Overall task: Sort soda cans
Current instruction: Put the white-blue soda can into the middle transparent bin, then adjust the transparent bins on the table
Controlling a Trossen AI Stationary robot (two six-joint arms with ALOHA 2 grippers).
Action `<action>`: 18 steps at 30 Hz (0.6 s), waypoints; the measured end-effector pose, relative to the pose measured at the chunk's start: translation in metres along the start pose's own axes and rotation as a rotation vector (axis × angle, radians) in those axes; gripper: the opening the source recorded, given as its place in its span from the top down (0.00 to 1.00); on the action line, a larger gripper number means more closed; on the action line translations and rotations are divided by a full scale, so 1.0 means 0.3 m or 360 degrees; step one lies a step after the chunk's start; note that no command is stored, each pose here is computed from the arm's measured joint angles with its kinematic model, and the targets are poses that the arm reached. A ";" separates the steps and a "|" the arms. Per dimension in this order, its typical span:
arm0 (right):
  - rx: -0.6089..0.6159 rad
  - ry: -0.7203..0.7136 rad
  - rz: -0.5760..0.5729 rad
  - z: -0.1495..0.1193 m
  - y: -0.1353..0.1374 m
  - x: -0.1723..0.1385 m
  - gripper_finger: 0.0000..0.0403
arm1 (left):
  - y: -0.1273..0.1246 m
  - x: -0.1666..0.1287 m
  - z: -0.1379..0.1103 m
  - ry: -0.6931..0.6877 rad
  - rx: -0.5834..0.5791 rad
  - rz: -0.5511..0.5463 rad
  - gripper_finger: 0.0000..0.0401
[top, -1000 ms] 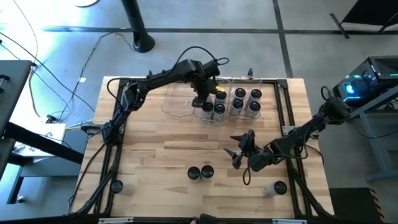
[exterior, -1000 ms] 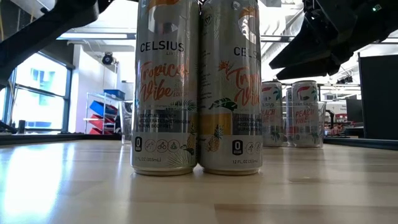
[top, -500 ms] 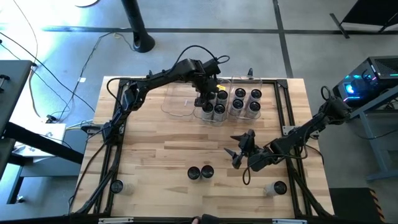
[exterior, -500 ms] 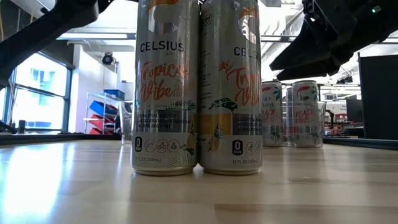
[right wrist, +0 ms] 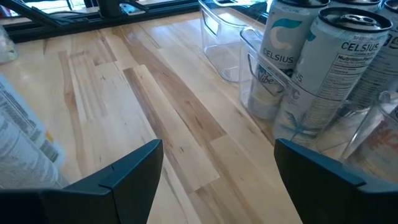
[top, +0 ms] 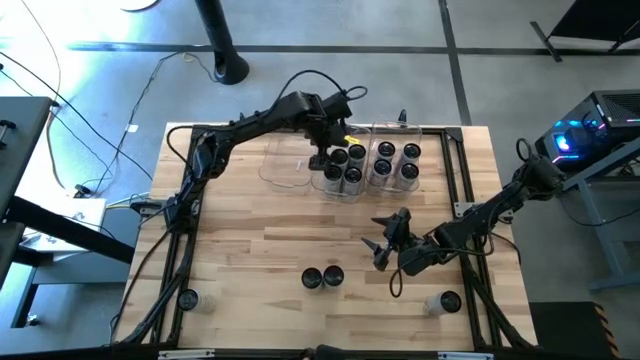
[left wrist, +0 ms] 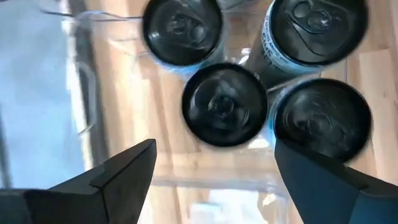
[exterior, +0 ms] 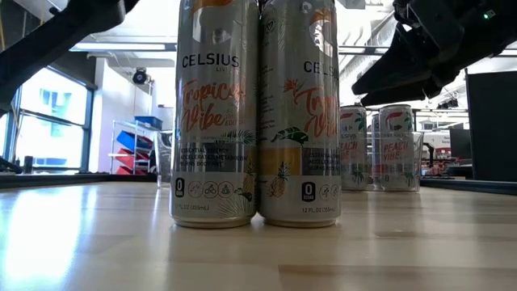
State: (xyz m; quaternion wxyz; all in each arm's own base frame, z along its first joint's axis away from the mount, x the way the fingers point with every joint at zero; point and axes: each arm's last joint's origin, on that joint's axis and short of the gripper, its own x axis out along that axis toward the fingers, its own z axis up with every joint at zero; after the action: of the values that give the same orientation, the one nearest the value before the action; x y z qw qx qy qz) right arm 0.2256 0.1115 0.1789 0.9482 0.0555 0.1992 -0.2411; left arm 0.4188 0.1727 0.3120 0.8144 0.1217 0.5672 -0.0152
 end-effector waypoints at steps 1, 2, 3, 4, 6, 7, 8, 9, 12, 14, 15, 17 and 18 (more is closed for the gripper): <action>-0.0008 0.0002 -0.0001 -0.001 0.000 -0.001 0.25 | -0.003 -0.022 -0.004 0.0003 -0.0010 0.0014 0.20; -0.0022 -0.0001 0.0000 -0.002 0.001 -0.002 0.25 | -0.005 -0.047 -0.010 -0.0002 -0.0017 0.0011 0.20; -0.0035 -0.0003 0.0008 -0.002 0.004 -0.006 0.25 | -0.004 -0.068 -0.017 -0.0020 -0.0034 -0.0006 0.20; -0.0061 -0.0006 0.0014 -0.004 0.007 -0.011 0.25 | 0.000 -0.089 -0.024 -0.0057 -0.0063 -0.0035 0.20; -0.0114 -0.0020 0.0038 -0.001 0.021 -0.025 0.25 | 0.015 -0.124 -0.050 -0.0093 -0.0146 -0.0096 0.20; -0.0141 -0.0035 0.0049 0.004 0.030 -0.034 0.25 | 0.019 -0.138 -0.064 -0.0093 -0.0189 -0.0114 0.20; -0.0172 -0.0053 0.0059 0.009 0.041 -0.046 0.25 | 0.024 -0.148 -0.081 -0.0086 -0.0232 -0.0124 0.20; -0.0203 -0.0067 0.0066 0.014 0.051 -0.058 0.25 | 0.027 -0.151 -0.096 -0.0073 -0.0271 -0.0128 0.20; -0.0294 -0.0075 0.0056 0.029 0.073 -0.093 0.25 | 0.015 -0.147 -0.136 -0.0060 -0.0336 -0.0132 0.20; -0.0339 -0.0064 0.0024 0.046 0.081 -0.117 0.25 | -0.003 -0.125 -0.162 -0.0086 -0.0348 -0.0119 0.20; -0.0358 -0.0054 0.0000 0.058 0.083 -0.130 0.25 | -0.017 -0.112 -0.179 -0.0113 -0.0354 -0.0103 0.20; -0.0395 -0.0012 -0.0043 0.084 0.082 -0.155 0.25 | -0.049 -0.091 -0.223 -0.0177 -0.0360 -0.0060 0.20; -0.0413 0.0014 -0.0066 0.100 0.080 -0.166 0.25 | -0.067 -0.089 -0.250 -0.0223 -0.0371 -0.0031 0.20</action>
State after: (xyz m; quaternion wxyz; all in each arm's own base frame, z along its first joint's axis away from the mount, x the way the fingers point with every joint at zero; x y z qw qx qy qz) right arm 0.2076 0.1482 0.2266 0.9414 -0.0706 0.2339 -0.2325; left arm 0.3371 0.1664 0.3085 0.8604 0.0193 0.5081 0.0344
